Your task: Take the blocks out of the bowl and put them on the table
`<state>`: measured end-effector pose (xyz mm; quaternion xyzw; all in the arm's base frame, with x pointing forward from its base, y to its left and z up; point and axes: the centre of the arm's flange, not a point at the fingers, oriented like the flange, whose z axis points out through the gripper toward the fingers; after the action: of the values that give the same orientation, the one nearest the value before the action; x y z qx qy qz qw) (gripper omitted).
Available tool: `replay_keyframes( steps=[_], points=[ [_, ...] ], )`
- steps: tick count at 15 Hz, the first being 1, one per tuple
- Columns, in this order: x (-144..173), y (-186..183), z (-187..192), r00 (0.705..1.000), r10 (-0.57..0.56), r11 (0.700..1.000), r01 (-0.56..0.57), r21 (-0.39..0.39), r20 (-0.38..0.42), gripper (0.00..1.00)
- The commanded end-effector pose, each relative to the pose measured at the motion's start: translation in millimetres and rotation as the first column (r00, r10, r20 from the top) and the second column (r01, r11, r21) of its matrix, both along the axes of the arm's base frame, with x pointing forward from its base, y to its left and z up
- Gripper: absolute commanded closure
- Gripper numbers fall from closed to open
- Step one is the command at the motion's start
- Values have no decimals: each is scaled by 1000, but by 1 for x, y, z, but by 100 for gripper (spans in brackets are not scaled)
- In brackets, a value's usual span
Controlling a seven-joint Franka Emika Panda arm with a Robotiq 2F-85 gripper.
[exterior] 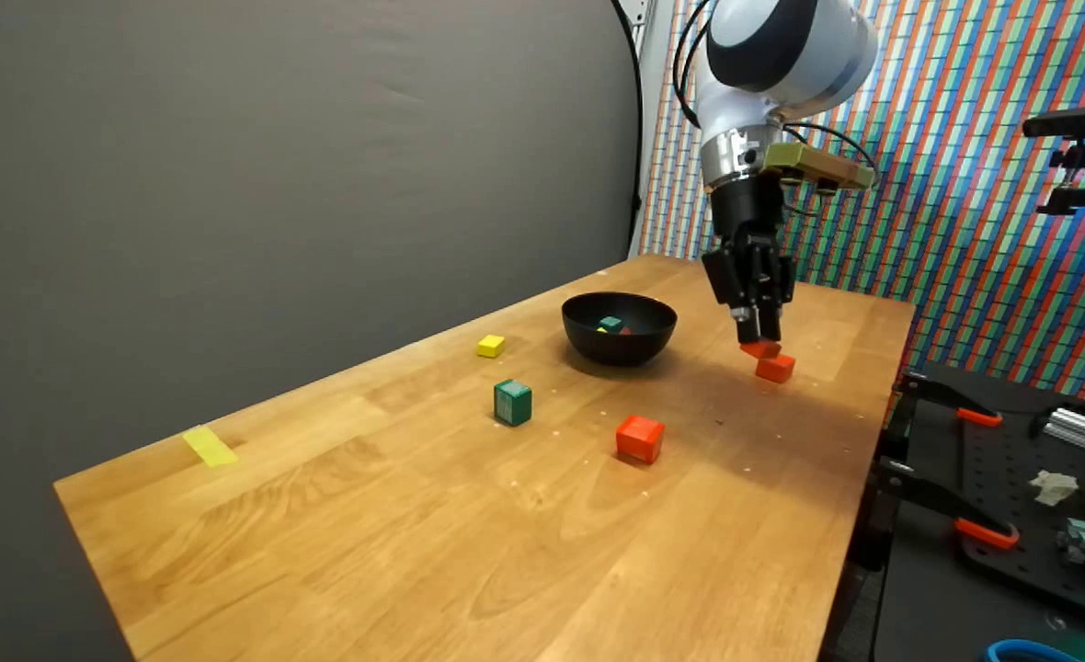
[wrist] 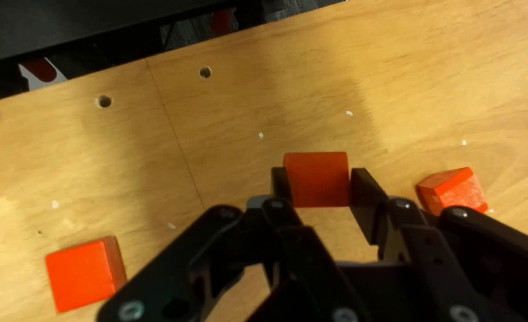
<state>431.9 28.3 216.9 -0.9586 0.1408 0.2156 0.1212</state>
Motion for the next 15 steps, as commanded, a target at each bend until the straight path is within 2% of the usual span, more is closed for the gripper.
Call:
replay_keyframes(
  steps=[1, 2, 3, 5, 7, 9, 10, 12, 15],
  points=[
    [-7, -5, -34, 998, -54, 999, 54, 2, -17, 85],
    [-8, -5, -40, 998, -57, 998, 57, -3, -29, 81],
    [-9, -6, -45, 998, -58, 998, 58, -11, -29, 73],
    [-10, -7, -50, 997, -64, 998, 63, -11, -38, 35],
    [-10, -7, -47, 997, -71, 997, 71, -2, -34, 21],
    [-9, -8, -29, 997, -80, 997, 80, -23, 2, 5],
    [-7, -8, -15, 995, -79, 996, 81, -40, 58, 1],
    [5, -9, 18, 983, -64, 995, 77, -68, 170, 0],
    [29, -9, 47, 950, -11, 992, 50, -120, 311, 0]
  ],
)
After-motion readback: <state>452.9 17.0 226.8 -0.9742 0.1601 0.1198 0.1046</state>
